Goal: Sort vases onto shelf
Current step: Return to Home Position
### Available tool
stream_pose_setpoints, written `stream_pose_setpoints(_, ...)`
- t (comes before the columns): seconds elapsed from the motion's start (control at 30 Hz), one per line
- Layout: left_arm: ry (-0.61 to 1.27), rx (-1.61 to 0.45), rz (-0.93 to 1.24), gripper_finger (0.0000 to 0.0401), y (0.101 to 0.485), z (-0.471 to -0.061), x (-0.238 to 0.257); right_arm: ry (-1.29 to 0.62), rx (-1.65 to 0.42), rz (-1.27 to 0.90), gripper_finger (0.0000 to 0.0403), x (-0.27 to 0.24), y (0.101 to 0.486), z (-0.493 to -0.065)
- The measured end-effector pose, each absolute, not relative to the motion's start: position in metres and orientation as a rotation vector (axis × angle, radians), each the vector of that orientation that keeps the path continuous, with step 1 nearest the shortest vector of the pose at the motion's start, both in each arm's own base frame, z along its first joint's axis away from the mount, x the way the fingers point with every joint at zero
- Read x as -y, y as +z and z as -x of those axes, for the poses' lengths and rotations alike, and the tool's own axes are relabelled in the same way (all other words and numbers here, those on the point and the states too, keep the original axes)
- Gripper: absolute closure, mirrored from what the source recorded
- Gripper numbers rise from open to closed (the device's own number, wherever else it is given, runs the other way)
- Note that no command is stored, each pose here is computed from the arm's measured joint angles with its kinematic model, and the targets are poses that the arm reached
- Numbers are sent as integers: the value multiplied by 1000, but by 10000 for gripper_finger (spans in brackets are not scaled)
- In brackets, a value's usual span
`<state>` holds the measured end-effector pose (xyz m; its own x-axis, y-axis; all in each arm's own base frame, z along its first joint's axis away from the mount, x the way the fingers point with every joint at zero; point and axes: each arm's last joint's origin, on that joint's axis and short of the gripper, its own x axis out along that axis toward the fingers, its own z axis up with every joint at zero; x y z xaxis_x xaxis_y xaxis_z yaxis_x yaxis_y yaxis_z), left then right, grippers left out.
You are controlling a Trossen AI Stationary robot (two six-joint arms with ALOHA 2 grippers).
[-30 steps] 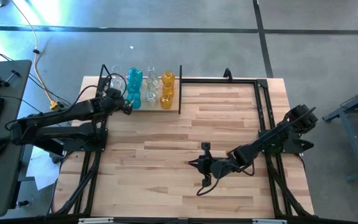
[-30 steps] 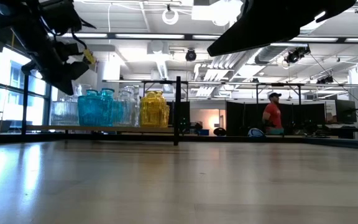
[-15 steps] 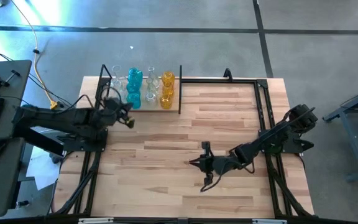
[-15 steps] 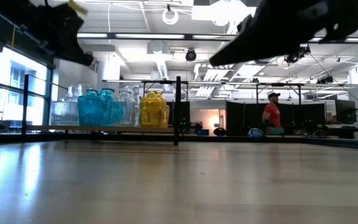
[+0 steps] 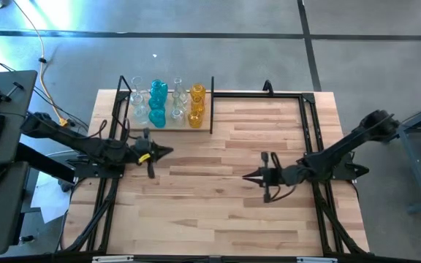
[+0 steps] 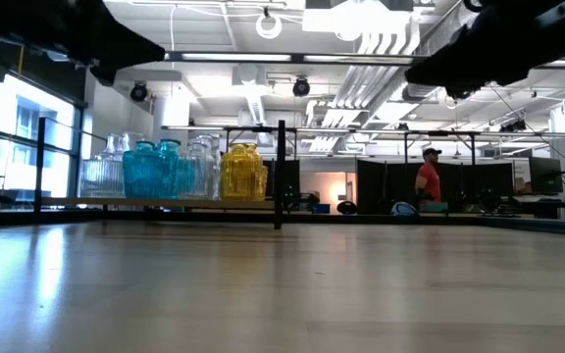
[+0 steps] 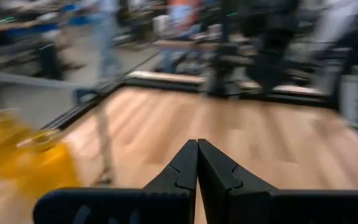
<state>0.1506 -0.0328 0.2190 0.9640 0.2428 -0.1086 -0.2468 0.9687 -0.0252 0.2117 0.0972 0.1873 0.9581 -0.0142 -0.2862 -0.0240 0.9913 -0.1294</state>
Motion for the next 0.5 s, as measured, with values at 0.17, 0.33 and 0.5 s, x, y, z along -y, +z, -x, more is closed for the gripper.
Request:
stream_pose_setpoints(0.17, 90, -58, 9, 401, 212, -149, 36, 28, -260, 114, 401, -86, 190, -191)
stream_pose_setpoints(0.33, 68, -62, -16, 401, 204, -147, 36, 53, -227, 115, 401, -76, 188, -172)
stream_pose_setpoints(0.5, 55, 6, -17, 401, 192, -141, 35, 111, -131, 51, 401, -61, 180, -150)
